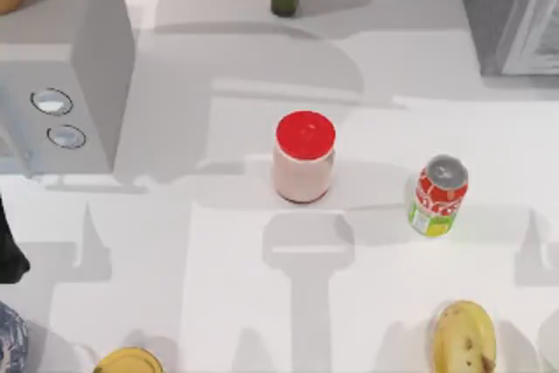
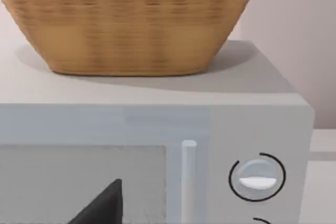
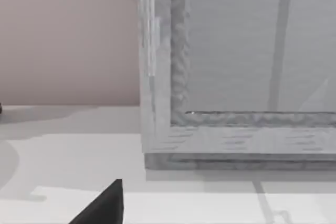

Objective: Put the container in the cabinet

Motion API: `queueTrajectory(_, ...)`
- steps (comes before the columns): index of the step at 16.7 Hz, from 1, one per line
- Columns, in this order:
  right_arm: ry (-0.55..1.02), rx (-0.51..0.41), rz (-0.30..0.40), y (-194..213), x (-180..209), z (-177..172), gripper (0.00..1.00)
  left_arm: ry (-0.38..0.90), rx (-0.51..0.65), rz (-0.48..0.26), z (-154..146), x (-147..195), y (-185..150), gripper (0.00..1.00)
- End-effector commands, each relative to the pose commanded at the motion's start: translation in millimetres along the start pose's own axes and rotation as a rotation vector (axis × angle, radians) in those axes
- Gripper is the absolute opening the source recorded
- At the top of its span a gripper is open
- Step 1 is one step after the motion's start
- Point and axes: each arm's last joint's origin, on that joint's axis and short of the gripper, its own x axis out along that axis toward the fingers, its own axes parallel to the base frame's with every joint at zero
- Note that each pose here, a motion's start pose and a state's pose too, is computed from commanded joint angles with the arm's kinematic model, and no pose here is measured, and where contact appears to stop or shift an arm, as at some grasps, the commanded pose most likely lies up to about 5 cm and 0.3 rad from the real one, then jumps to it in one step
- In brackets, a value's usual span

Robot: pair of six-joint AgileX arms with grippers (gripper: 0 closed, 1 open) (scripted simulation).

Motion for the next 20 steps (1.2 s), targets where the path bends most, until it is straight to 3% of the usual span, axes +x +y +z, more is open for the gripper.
queueTrajectory(7, -0.028, 0.047, 0.058, 13, 8, 15, 1.0, 0.0, 0.0, 0.0, 0, 0, 0, 1.0)
queueTrajectory(13, 0.015, 0.151, 0.151, 59, 42, 29, 1.0, 0.0, 0.0, 0.0, 0, 0, 0, 1.0)
queueTrajectory(20, 0.201, 0.122, 0.116, 139, 74, -31, 1.0, 0.0, 0.0, 0.0, 0, 0, 0, 1.0)
